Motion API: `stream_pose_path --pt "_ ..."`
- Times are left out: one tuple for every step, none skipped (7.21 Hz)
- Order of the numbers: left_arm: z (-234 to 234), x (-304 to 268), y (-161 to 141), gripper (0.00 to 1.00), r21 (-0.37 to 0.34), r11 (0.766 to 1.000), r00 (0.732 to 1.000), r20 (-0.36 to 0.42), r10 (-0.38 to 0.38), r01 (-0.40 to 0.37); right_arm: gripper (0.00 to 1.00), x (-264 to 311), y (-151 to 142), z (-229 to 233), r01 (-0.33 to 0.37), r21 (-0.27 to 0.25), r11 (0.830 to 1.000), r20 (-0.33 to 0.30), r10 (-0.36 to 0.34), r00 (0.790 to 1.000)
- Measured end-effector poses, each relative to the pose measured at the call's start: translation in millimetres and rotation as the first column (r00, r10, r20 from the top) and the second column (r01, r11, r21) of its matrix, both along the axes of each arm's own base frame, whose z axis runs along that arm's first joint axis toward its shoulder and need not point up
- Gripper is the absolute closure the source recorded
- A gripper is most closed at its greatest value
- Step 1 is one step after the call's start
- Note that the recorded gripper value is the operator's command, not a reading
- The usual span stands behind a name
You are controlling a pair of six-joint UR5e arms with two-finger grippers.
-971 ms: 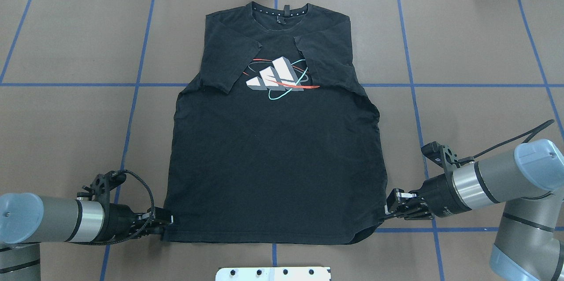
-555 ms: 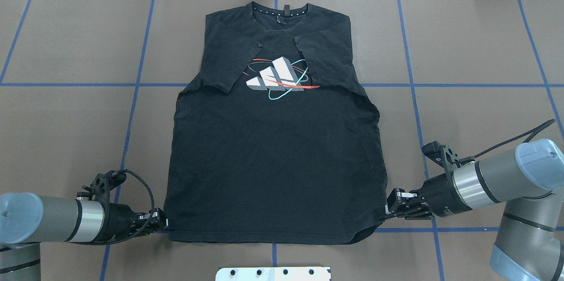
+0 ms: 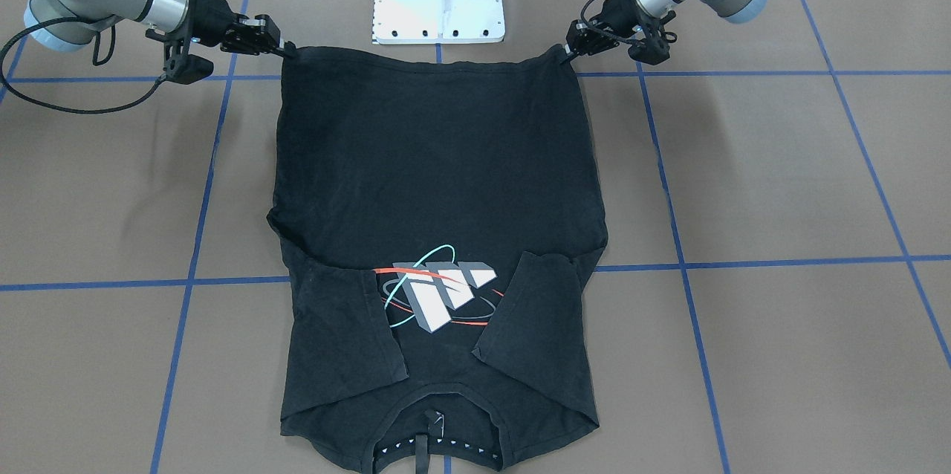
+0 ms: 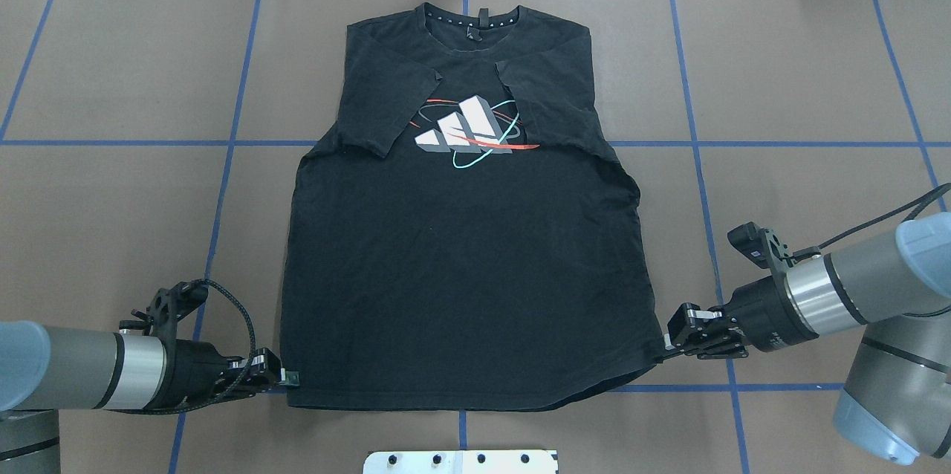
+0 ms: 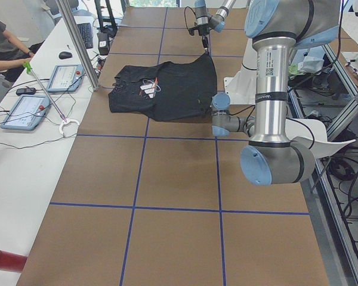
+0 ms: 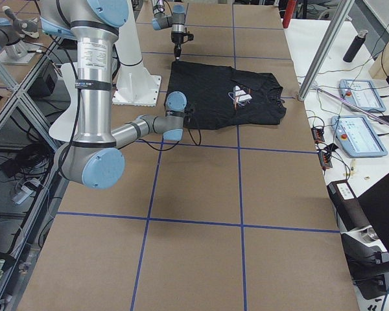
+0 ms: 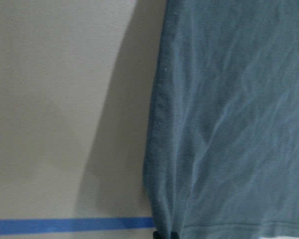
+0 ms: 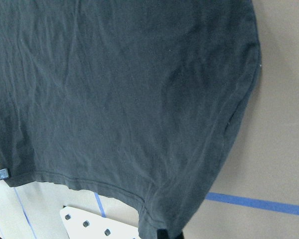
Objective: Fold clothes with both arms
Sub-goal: 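Lift the hem with both grippers and carry it toward the collar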
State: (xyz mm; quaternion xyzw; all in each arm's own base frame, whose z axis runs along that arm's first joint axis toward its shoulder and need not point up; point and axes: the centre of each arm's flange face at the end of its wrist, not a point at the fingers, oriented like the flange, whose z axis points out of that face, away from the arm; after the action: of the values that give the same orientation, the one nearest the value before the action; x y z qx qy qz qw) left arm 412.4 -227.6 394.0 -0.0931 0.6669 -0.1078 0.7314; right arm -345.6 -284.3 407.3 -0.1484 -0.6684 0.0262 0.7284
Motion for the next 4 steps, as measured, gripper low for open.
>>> stream_pose_path --pt "-13.7 -10.0 1.4 1.00 0.008 1.000 1.000 -0.029 0.006 -0.006 1.00 7.0 0.1 -0.5 -0.004 -0.002 1.000 0.029 0.004 1.000" --pt "-23.0 -22.0 2.5 1.00 0.014 0.999 0.998 -0.051 0.030 -0.029 1.00 15.4 3.2 3.2 -0.006 -0.004 1.000 0.056 0.006 0.998" --pt "-31.7 -33.8 2.2 1.00 0.023 0.998 0.996 -0.072 0.061 -0.059 1.00 25.0 9.1 10.8 0.000 -0.001 1.000 0.074 0.000 0.997" --pt "-42.7 -42.9 3.2 1.00 0.033 0.995 0.991 -0.096 0.096 -0.093 1.00 34.6 16.6 18.5 0.021 0.003 1.000 0.085 -0.021 0.996"
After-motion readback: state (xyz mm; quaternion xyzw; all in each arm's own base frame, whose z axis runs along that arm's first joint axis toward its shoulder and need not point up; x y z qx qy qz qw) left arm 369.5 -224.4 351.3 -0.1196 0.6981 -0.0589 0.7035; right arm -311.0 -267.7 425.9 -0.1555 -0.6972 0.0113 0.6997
